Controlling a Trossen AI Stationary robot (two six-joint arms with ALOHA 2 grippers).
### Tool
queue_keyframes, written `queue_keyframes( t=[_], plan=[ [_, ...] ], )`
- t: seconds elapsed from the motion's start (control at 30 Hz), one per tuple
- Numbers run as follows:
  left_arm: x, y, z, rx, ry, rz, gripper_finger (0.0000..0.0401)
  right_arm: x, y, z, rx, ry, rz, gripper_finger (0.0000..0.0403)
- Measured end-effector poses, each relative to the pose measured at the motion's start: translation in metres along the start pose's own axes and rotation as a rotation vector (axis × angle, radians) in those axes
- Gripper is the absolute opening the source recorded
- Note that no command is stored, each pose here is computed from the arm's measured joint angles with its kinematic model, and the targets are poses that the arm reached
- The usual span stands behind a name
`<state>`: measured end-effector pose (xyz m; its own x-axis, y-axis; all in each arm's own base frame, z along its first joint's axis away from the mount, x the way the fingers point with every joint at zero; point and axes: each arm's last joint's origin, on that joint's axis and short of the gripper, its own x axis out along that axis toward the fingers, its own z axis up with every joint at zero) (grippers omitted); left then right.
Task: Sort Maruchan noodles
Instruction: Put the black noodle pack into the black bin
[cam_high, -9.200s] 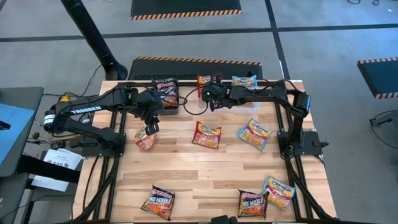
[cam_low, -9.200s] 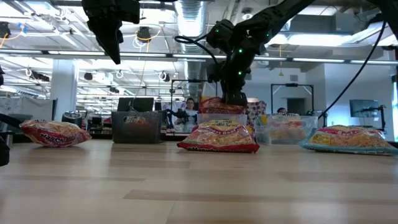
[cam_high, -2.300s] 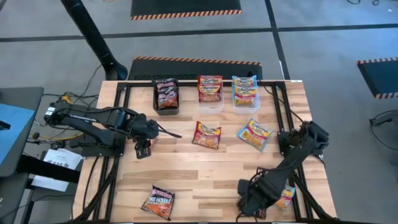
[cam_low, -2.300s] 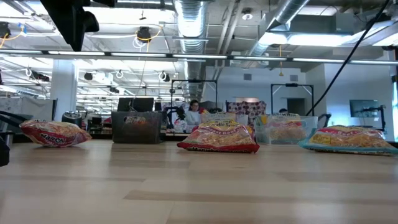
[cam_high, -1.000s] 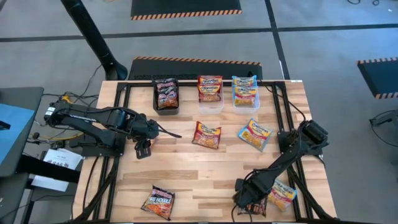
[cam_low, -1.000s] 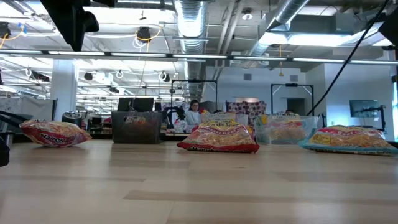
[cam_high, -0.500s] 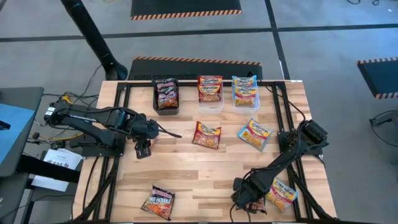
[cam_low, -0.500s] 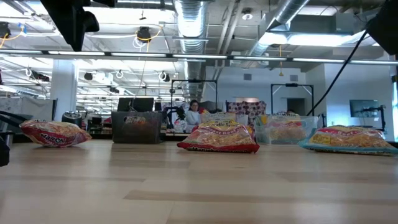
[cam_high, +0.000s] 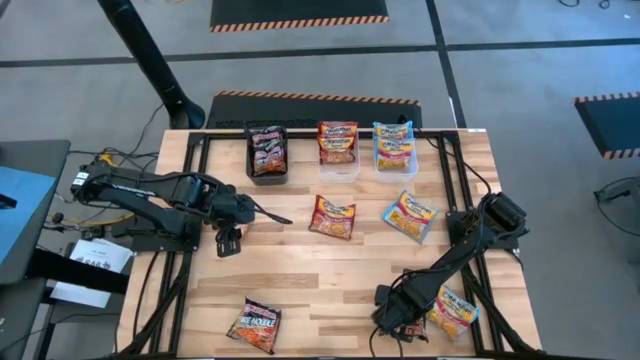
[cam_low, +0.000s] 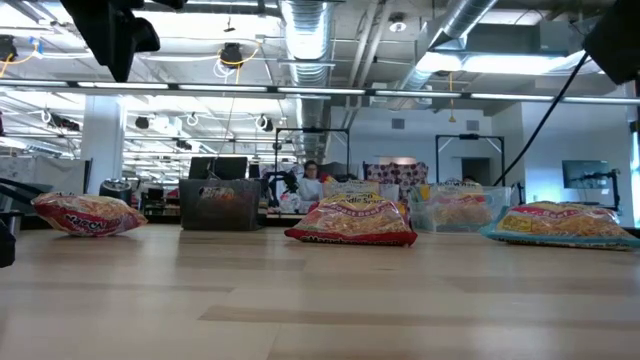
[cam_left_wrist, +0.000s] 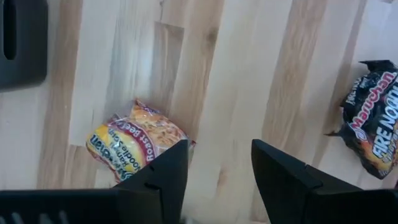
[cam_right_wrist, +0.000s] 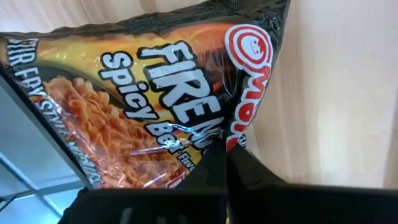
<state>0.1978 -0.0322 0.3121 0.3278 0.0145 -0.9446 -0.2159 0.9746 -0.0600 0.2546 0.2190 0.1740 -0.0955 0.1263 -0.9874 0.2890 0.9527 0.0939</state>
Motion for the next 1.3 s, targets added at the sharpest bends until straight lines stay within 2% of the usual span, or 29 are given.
queue_keyframes(
  t=[0.23, 0.43, 0.77, 1.1, 1.3],
  plan=[
    [0.000, 0.006, 0.007, -0.089, -0.075, 0.074, 0.0194, -0.018, 0.007, 0.004, -0.026, -0.066, -0.026, 0.0003],
    [-0.001, 0.003, 0.015, -0.134, -0.153, 0.017, 0.0187, -0.035, 0.008, 0.006, -0.029, -0.100, -0.075, 0.0003],
    [-0.004, -0.003, 0.029, -0.131, -0.284, -0.069, 0.0182, -0.065, 0.007, 0.015, -0.083, -0.185, -0.139, 0.0003],
    [-0.006, -0.005, 0.036, -0.126, -0.360, -0.105, 0.0182, -0.103, 0.002, 0.031, -0.164, -0.312, -0.208, 0.0003],
    [-0.009, -0.009, 0.042, -0.156, -0.410, -0.182, 0.0182, -0.134, -0.004, 0.044, -0.230, -0.425, -0.251, 0.0003]
  ],
)
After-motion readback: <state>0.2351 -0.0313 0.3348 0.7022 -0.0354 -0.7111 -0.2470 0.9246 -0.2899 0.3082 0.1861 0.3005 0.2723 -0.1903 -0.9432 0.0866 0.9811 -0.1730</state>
